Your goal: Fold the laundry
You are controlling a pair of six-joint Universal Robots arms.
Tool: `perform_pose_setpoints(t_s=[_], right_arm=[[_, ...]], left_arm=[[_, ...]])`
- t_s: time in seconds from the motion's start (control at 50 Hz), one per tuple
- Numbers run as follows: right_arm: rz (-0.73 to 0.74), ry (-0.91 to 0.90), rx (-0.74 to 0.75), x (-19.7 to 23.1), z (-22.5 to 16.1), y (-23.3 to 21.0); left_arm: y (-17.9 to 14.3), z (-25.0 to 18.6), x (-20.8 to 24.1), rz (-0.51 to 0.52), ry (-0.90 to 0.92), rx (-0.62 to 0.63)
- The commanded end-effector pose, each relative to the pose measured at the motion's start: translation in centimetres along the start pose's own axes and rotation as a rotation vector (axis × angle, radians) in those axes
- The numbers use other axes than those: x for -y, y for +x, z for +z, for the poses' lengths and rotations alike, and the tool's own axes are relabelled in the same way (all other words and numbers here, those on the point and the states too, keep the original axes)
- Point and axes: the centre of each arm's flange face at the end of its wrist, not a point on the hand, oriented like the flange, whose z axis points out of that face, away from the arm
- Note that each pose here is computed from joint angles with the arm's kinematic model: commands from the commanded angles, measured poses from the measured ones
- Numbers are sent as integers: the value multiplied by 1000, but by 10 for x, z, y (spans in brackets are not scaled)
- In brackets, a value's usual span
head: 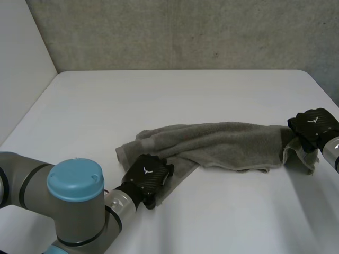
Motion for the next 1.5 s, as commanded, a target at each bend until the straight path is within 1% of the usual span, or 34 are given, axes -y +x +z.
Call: perform_pose_setpoints(t_s=[0.02,0.28,0.66,0.96,1.16,1.26,1.3,1.32,1.34,1.38,1.4,1.42,1.44,1.48,1.5], right_arm=[[1,-1,1,0,0,0],[1,-3,3,-1,-1,-1],[1,-2,4,-1,-1,-1],[1,-2,4,-1,-1,-1],[3,-1,5,0,-1,-1],[2,1,0,3,-3,2],[-5,22,-25,12,-7,10],[-10,37,-41,21,-13,16],[-11,37,-41,21,-13,16],[-20,88,-55,48,-31,30],[-20,88,-55,48,-31,30],[-27,127,-49,64,-43,36],[-27,128,-49,64,-43,36],[1,207,-12,95,-65,44],[1,207,-12,95,-65,44]], left_arm=[[0,3,-1,0,-1,0],[-1,12,-3,-1,-5,-1],[-5,30,6,4,37,12],[-7,23,12,6,52,19],[-5,16,6,7,27,13],[-12,6,20,35,66,51],[-26,-4,37,49,108,118],[-37,-10,49,48,138,166],[-37,-10,49,48,138,167],[-65,-25,72,35,205,266],[-66,-25,72,35,205,267],[-75,-33,85,33,247,302],[-75,-33,85,33,247,302],[-90,-54,114,37,352,363],[-90,-54,114,37,352,364]])
